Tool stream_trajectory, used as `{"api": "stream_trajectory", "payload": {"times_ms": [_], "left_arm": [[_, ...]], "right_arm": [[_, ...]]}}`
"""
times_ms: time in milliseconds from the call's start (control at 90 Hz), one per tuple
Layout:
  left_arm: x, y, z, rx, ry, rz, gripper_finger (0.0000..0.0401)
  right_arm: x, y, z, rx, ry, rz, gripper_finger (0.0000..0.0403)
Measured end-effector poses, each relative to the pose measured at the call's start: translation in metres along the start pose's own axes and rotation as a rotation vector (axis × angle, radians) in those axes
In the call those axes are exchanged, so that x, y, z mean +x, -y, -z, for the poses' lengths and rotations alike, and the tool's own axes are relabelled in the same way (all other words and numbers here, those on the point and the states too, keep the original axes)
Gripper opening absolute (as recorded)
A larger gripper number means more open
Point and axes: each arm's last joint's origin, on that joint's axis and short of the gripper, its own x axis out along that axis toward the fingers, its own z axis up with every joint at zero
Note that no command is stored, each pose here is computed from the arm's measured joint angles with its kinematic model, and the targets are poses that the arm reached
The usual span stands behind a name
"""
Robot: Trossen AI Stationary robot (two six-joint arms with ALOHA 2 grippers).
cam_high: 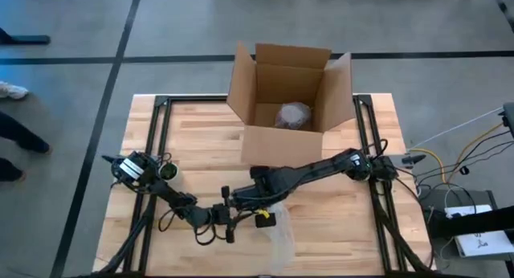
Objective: Wrap mug
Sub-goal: Wrap the blue patterned mug with the bubble wrap
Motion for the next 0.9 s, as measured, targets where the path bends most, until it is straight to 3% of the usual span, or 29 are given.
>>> {"api": "stream_trajectory", "payload": {"times_ms": [278,611,900], "left_arm": [[0.0,0.0,-0.001,0.0,0.005,-0.001,0.0098],[-0.002,-0.002,-0.008,-0.008,0.017,-0.002,0.0098],[-0.024,-0.002,-0.028,0.042,-0.09,0.023,0.0098]], "right_arm": [[0.007,-0.016,0.002,-0.039,-0.008,-0.039,0.0],[0.063,-0.014,0.019,-0.07,-0.161,-0.009,0.0],[0.09,-0.015,0.016,-0.14,-0.053,-0.064,0.0]]}}
